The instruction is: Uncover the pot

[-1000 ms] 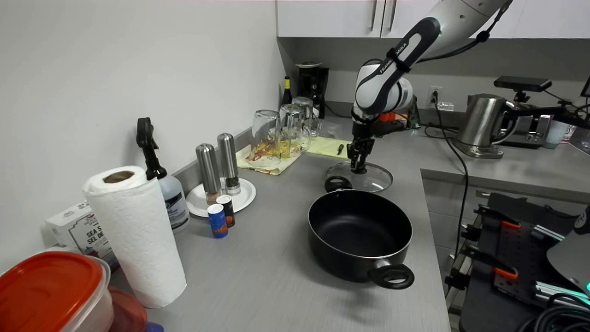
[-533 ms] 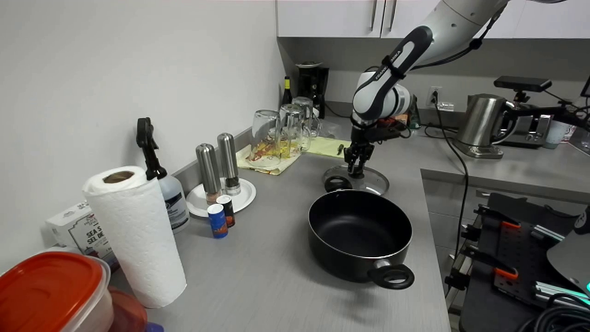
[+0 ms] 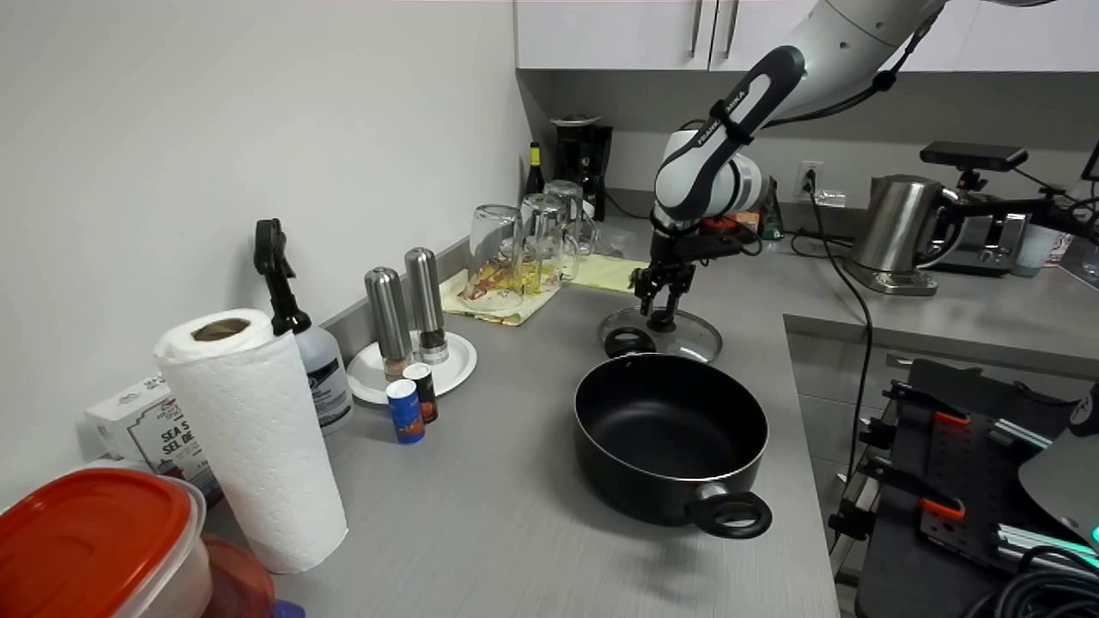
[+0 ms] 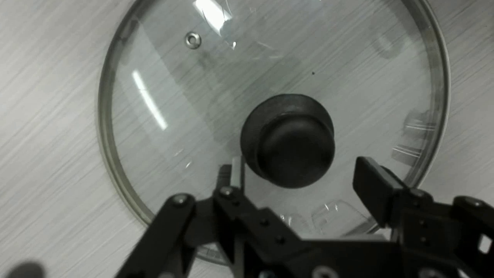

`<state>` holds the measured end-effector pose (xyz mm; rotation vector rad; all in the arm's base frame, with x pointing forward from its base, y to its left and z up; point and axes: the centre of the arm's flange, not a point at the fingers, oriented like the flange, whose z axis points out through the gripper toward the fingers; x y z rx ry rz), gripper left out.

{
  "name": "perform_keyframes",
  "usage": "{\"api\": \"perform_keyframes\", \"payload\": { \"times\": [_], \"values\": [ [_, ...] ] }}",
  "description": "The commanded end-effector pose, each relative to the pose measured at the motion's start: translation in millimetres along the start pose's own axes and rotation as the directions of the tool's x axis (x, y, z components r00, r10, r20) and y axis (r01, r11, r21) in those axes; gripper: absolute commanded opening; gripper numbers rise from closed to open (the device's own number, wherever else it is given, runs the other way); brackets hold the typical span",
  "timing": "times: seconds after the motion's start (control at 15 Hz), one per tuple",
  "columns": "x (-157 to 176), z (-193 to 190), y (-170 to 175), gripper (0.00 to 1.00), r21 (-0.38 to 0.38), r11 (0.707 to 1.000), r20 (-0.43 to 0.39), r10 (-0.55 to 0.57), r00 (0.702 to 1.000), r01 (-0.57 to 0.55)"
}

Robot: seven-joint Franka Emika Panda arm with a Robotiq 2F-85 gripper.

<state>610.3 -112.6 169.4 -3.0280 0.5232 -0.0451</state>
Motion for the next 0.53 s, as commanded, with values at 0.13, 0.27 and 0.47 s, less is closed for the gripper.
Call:
{"api": "perform_keyframes", "payload": {
  "times": [0.13, 0.27, 0.47],
  "values": [
    [7, -15, -8, 1.00, 0.024, 0.999, -0.049, 0.024, 0.999, -0.023],
    [6, -22, -9, 1.00, 0.028, 0.999, -0.060, 0.024, 0.998, -0.022],
    [10, -17, -7, 1.00, 0.011, 1.000, -0.050, 0.002, 0.999, -0.001]
  ]
}}
